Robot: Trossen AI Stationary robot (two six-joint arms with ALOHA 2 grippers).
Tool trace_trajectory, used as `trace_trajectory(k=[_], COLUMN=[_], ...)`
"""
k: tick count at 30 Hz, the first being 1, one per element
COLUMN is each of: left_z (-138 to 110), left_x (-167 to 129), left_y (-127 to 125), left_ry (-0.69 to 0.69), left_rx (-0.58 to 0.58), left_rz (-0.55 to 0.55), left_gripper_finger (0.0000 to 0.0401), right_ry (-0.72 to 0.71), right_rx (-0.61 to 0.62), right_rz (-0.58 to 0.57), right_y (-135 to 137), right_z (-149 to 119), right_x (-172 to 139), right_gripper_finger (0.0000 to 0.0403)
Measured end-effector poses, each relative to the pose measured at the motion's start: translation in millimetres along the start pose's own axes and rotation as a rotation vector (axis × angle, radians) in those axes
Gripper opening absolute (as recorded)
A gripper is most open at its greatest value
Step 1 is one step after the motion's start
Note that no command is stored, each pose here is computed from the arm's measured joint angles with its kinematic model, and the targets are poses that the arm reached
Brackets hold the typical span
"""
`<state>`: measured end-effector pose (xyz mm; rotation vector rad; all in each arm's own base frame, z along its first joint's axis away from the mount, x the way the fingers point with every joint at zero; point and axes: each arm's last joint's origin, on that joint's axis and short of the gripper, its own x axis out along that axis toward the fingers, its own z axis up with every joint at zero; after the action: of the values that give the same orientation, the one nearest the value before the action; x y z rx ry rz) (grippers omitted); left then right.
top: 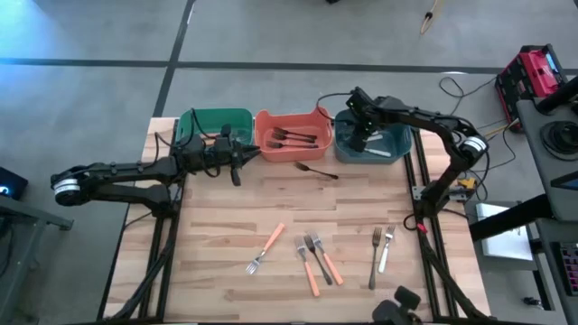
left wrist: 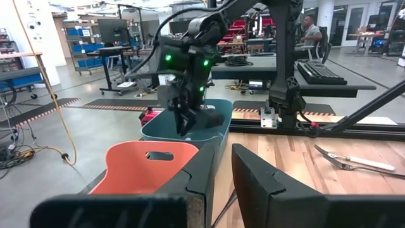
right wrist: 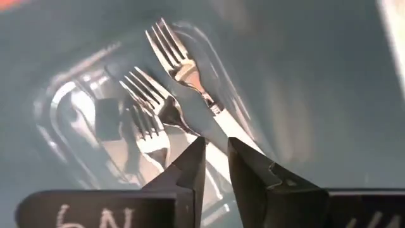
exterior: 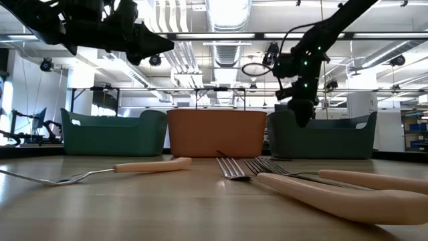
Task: Sort silverware by color (type)
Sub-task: Put the orange fork into the green bin
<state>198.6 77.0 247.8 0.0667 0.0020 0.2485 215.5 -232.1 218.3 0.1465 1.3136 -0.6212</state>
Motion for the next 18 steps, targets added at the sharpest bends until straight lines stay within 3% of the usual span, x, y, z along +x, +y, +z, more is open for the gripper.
trace_trajectory(k=[10, 18], left_z=[-2.8, -10.0], left_x=[0.6, 6.9], left_y=[-6.3, -43.3], left_ry=[0.034, 0.102], left_rx=[-0.098, -0.277], left_rz=[-0.029, -0.187], left_gripper_finger=[0.0038, 0.0038], right_ry=[-0.238, -0.515], right_rx=[0.006, -0.046], right_rz=[0.004, 0.065], right_y=[36.2, 82.4], right_z=[5.4, 0.7], right_x=[-64.1, -102.5], right_gripper_finger=[0.0019, 0.0013])
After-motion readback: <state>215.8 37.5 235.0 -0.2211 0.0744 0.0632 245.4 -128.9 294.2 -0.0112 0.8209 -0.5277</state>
